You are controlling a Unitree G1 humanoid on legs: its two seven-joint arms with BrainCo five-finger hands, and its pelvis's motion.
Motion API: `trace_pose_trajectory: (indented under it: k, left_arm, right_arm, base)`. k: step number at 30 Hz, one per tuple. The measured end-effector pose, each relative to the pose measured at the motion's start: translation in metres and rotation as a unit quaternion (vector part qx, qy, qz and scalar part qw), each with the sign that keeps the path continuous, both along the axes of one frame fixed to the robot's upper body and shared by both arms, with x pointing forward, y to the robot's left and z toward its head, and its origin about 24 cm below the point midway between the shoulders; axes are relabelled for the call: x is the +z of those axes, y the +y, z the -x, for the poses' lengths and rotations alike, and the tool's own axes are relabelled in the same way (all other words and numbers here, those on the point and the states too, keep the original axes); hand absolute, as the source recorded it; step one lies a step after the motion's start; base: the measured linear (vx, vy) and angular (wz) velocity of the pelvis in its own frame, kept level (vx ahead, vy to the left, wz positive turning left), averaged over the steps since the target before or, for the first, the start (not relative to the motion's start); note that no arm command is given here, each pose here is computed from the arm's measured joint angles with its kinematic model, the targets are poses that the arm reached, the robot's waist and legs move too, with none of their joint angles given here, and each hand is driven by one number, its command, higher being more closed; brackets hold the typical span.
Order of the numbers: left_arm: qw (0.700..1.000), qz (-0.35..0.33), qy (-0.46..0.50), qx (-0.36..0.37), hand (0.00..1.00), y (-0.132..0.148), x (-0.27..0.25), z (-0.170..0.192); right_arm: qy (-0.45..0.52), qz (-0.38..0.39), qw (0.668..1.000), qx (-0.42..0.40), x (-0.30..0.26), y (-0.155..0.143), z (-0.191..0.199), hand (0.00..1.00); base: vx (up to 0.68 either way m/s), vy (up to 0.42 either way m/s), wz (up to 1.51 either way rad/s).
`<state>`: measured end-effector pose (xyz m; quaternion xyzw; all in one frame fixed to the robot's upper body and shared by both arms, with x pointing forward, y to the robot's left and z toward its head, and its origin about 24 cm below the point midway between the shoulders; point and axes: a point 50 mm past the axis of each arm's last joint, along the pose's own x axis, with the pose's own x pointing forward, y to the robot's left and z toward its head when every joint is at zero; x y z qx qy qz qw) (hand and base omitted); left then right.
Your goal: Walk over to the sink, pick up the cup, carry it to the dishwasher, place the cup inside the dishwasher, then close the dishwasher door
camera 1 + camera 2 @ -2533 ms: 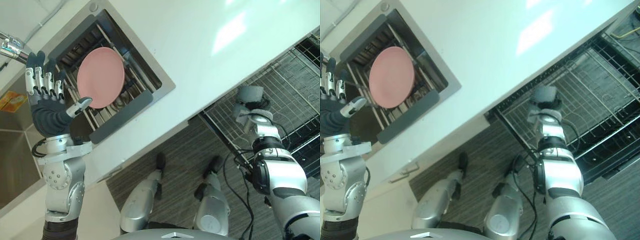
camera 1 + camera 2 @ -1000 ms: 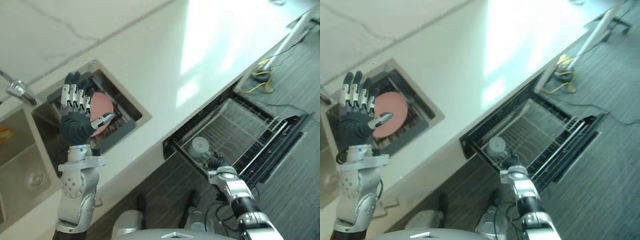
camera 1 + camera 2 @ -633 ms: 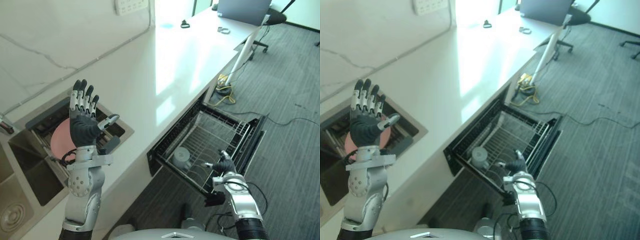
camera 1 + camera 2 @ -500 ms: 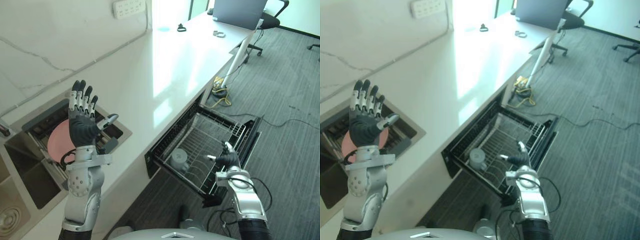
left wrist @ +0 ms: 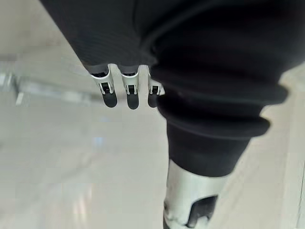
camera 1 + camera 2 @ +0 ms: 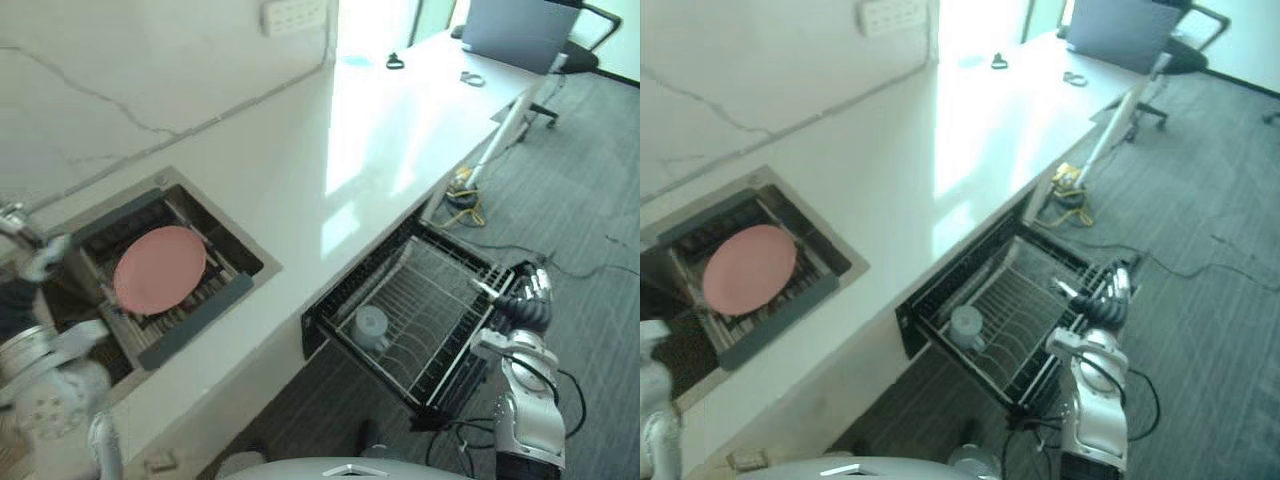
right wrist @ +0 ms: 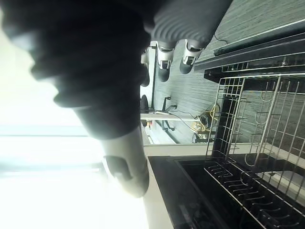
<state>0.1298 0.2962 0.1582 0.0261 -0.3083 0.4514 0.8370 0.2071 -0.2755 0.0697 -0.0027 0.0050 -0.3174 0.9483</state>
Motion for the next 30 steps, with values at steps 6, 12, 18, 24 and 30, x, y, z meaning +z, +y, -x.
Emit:
trace_pose_trajectory:
  k: [6, 12, 18, 24, 30]
  left_arm:
    - [0.973, 0.029, 0.036, 0.226, 0.00, 0.038, -0.014, 0.067]
    - [0.940, 0.094, 0.158, 0.288, 0.00, 0.058, -0.059, 0.097]
    - [0.906, 0.192, 0.268, 0.265, 0.00, 0.059, -0.123, 0.115]
    - [0.810, 0.384, 0.405, 0.178, 0.00, -0.008, -0.234, 0.135]
    - [0.636, 0.547, 0.503, 0.208, 0.00, -0.067, -0.296, 0.208]
  right_arm:
    - [-0.005, -0.018, 0.999, -0.047, -0.001, -0.009, 0.001, 0.00]
    - [-0.005, -0.032, 0.997, -0.069, -0.003, -0.011, -0.005, 0.00]
    - [-0.007, -0.032, 0.997, -0.068, -0.003, -0.009, -0.005, 0.00]
    - [-0.012, -0.033, 0.997, -0.062, -0.001, -0.002, -0.006, 0.00]
    - [-0.049, -0.020, 0.997, -0.063, 0.013, 0.000, -0.004, 0.00]
  base:
    - [-0.03, -0.018, 0.51]
    - [-0.03, 0.006, 0.31]
    - [0.00, 0.037, 0.03]
    - [0.04, 0.055, 0.03]
    - [0.09, 0.075, -0.25]
